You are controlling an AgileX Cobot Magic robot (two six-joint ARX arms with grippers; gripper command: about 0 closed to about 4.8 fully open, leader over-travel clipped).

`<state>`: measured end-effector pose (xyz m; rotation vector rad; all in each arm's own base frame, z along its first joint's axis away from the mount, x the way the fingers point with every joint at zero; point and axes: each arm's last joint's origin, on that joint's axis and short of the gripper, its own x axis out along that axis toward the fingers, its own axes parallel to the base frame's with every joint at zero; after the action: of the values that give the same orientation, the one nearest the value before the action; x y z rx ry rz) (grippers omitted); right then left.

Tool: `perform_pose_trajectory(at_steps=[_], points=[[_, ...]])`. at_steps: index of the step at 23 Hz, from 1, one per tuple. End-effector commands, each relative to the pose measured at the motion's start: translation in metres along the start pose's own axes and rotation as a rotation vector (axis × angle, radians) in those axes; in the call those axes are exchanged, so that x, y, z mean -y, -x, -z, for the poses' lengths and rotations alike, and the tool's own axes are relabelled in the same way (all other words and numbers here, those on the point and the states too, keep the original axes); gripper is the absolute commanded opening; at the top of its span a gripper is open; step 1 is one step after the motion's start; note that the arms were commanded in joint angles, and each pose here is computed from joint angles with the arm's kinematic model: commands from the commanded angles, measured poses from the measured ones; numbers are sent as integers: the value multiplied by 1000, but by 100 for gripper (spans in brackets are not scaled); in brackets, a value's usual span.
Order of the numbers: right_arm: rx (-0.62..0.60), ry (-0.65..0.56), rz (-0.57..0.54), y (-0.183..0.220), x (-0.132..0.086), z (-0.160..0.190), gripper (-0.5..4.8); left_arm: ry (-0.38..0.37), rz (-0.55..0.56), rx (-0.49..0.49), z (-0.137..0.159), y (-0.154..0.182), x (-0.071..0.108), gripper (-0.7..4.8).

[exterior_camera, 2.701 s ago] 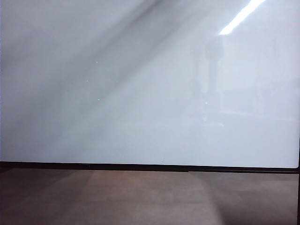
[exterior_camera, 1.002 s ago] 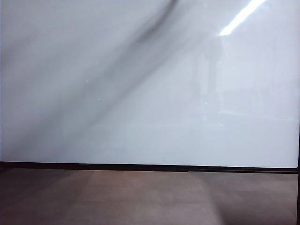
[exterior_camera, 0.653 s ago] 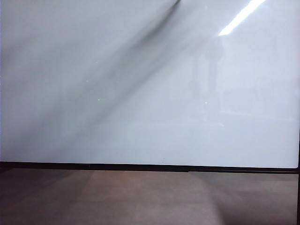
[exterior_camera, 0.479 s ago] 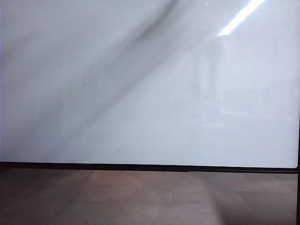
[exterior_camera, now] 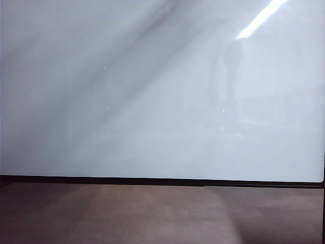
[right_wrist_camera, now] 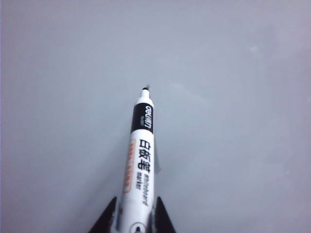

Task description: Reach to the right to find the marker pen, pick it up, and write the number 17 on the whiteboard.

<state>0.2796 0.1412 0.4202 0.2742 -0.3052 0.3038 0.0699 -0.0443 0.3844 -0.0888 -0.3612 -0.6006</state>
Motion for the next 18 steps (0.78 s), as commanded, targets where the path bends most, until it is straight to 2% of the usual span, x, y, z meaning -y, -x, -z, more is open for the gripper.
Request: perform_pose_trajectory(at_steps=[1,18], points=[[36,3,-2,-5,1,-8,-7,1,-3,16,-3,0,0,-5],[24,19,10,-20,7,-8,-7,1,0,16,-3,0,0,-5]])
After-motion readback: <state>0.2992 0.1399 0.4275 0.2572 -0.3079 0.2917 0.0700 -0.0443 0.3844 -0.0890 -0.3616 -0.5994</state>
